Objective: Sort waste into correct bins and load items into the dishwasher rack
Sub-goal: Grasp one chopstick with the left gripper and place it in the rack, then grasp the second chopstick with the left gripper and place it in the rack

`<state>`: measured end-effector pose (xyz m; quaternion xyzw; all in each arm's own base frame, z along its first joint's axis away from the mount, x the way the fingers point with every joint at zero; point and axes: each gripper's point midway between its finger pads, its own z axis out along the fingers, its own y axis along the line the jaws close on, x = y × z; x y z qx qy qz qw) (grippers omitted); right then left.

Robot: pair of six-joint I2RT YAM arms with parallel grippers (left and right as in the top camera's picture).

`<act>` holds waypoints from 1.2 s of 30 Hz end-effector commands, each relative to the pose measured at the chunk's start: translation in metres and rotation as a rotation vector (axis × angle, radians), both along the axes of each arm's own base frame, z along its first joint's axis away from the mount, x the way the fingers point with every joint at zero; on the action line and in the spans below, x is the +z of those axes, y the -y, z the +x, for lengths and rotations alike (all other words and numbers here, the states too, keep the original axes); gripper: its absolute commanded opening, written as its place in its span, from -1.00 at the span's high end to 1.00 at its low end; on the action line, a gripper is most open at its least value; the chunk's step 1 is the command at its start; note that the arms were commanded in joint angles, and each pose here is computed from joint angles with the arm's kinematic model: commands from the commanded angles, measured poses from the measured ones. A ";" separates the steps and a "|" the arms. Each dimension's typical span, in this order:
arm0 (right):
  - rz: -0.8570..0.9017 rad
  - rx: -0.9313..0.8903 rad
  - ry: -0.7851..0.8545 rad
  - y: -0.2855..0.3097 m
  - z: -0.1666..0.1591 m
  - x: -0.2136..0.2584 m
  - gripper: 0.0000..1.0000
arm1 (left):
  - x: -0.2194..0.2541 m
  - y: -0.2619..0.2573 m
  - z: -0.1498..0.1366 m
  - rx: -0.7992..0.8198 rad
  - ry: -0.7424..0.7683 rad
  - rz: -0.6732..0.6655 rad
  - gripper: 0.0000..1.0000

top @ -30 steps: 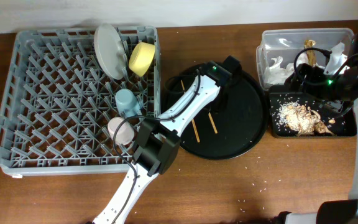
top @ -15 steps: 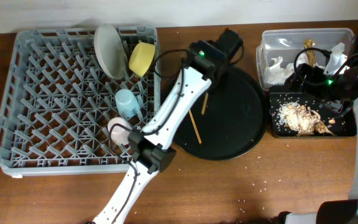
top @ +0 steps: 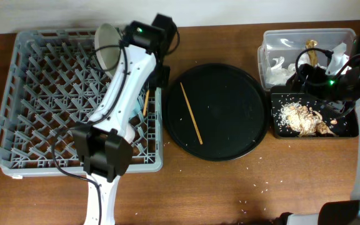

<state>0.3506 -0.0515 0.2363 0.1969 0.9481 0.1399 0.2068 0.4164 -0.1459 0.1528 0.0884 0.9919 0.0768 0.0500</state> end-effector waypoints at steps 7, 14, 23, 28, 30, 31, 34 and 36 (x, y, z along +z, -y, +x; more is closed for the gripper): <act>-0.011 0.007 -0.008 0.001 0.000 -0.003 -0.97 | -0.053 0.000 -0.030 0.042 -0.162 -0.005 0.11; -0.011 0.007 -0.008 0.001 0.000 -0.003 -0.97 | 0.031 0.070 -0.013 -0.050 0.020 -0.272 0.06; -0.011 0.007 -0.008 0.001 0.000 -0.003 -0.97 | -0.067 0.118 -0.007 0.109 0.080 -0.084 0.07; -0.010 0.007 -0.008 0.001 0.000 -0.003 -0.97 | -0.129 0.129 -0.003 0.119 0.019 -0.077 0.22; -0.011 0.007 -0.008 0.001 0.000 -0.003 -0.97 | -0.143 0.130 -0.002 0.118 0.012 -0.076 0.31; -0.010 0.007 -0.008 0.001 0.000 -0.003 -0.97 | -0.146 0.131 -0.001 0.118 0.017 -0.081 0.32; -0.011 0.007 -0.008 0.001 0.000 -0.003 -0.97 | -0.152 0.134 0.002 0.117 0.033 -0.094 0.35; -0.011 0.007 -0.008 0.001 0.000 -0.003 -0.97 | -0.153 0.134 0.002 0.116 0.032 -0.093 0.52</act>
